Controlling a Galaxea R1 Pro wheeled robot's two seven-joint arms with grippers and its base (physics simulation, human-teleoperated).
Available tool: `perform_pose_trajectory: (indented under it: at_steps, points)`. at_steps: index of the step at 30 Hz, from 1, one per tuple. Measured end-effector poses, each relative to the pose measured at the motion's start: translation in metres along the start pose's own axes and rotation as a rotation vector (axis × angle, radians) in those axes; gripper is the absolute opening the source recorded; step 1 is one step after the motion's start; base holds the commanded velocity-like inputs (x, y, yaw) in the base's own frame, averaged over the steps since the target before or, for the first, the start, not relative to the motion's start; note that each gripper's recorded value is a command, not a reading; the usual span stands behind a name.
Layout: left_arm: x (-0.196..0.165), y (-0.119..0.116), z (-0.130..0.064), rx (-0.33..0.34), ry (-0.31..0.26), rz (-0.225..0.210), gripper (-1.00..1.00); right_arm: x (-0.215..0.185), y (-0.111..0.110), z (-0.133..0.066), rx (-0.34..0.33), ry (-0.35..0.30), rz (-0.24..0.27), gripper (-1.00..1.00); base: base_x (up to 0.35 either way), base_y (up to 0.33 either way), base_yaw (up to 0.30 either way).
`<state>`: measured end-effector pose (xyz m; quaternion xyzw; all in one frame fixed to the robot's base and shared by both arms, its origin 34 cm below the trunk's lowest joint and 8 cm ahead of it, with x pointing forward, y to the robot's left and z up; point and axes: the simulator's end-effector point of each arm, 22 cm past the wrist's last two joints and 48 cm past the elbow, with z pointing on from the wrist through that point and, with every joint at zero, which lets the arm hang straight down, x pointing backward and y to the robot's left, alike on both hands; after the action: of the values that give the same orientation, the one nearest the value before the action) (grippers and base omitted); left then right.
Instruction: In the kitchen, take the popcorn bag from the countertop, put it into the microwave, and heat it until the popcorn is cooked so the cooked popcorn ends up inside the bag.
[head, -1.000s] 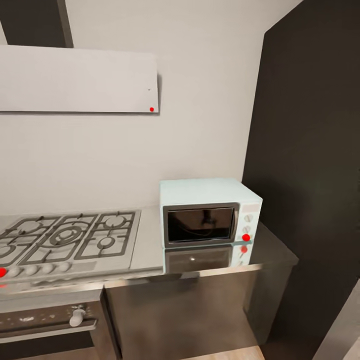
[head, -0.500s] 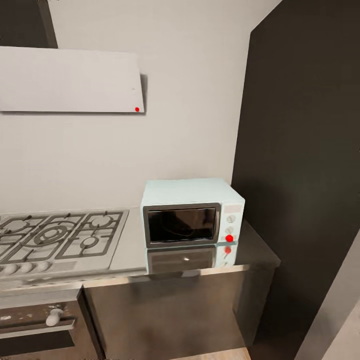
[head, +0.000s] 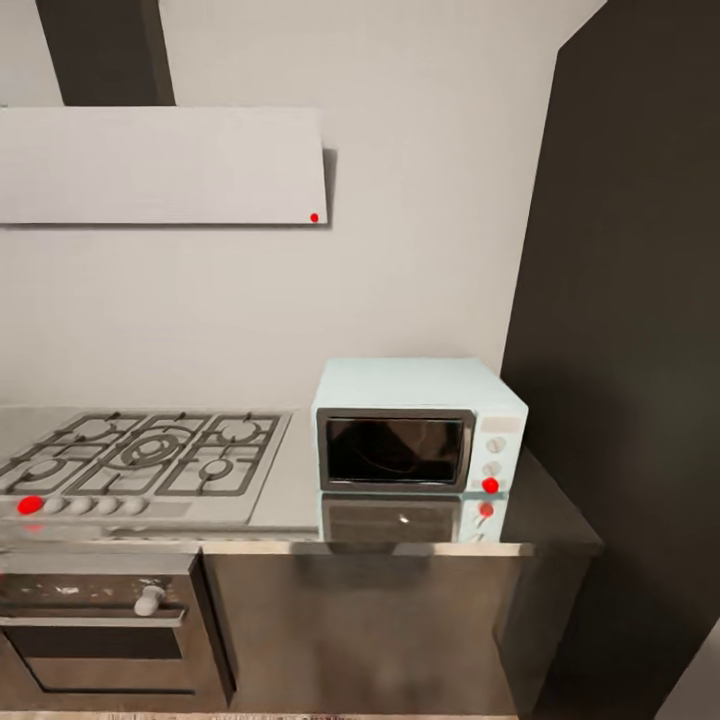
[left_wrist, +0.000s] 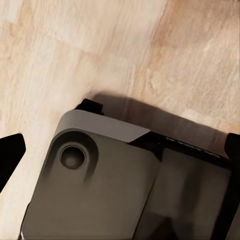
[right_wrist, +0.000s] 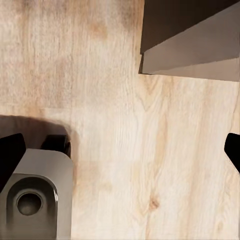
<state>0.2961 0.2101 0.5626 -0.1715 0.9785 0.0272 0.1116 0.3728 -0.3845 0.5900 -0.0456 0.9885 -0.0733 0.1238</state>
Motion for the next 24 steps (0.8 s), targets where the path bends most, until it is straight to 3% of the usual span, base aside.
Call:
perform_pose_trajectory:
  at_steps: [11,16,24]
  points:
    - [0.001,0.001,0.000,-0.002,0.003,0.001,1.00,0.001,0.013,0.001,-0.017,0.004,-0.004,1.00,0.000,0.000,0.066]
    - [0.001,0.001,0.000,-0.002,0.003,0.001,1.00,-0.006,0.040,0.001,-0.062,-0.015,-0.008,1.00,0.000,0.000,0.000]
    - [0.001,0.001,0.000,-0.002,0.003,0.001,1.00,-0.007,0.045,0.001,-0.067,-0.020,-0.006,1.00,0.000,0.000,0.000]
